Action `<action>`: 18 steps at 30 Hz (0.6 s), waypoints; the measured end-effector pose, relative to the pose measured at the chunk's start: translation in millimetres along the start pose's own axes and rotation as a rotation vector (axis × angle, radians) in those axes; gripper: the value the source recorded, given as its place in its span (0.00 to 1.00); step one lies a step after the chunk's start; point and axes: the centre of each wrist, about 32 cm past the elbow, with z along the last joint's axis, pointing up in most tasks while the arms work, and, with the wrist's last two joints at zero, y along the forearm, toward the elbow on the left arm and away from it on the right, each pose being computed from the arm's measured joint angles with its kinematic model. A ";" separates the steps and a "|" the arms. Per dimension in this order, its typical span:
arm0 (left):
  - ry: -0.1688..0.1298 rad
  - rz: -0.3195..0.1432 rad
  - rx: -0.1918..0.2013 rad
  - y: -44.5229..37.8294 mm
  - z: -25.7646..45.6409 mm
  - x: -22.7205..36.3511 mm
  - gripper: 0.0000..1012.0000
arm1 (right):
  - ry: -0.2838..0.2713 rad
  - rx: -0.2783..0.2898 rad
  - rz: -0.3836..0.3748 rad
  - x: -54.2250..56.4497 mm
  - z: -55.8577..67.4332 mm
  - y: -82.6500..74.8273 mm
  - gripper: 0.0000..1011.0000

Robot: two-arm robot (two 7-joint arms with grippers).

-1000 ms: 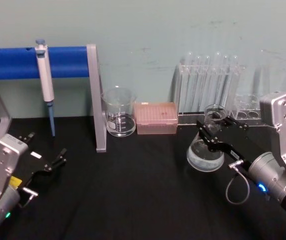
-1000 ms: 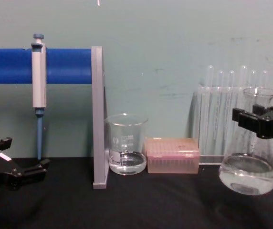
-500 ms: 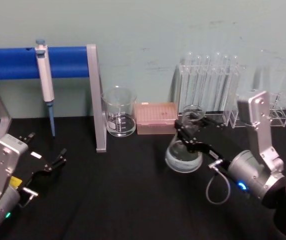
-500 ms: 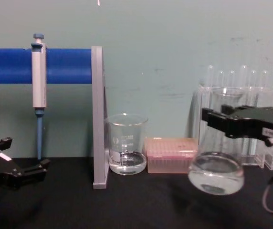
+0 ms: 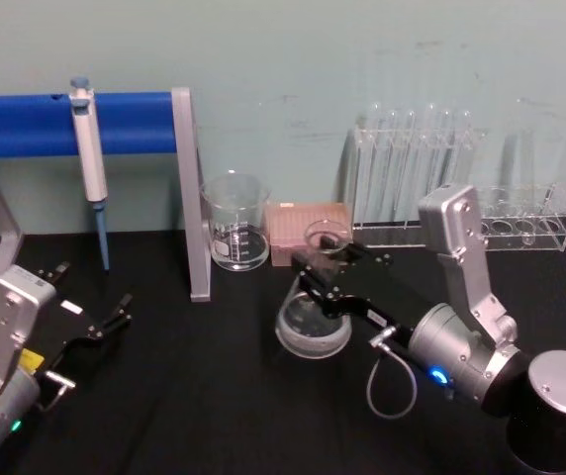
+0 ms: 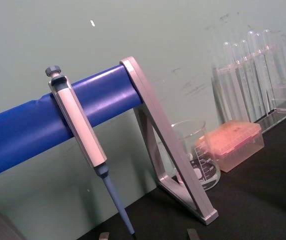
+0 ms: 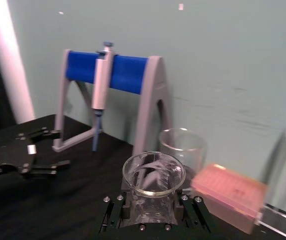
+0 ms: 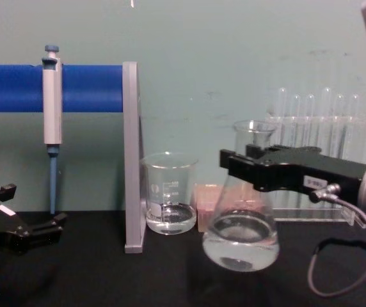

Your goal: Grasp the erlenmeyer flask with one hand, shake it three times, then place it back.

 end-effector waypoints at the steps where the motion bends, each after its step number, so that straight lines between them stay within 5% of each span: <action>1: 0.000 0.000 0.000 0.0 0.0 0.0 0.99 | 0.001 0.000 0.008 -0.7 0.1 0.7 0.45; 18: 0.000 0.000 0.000 0.0 0.0 0.0 0.99 | 0.008 -0.004 0.164 -13.5 2.4 14.9 0.45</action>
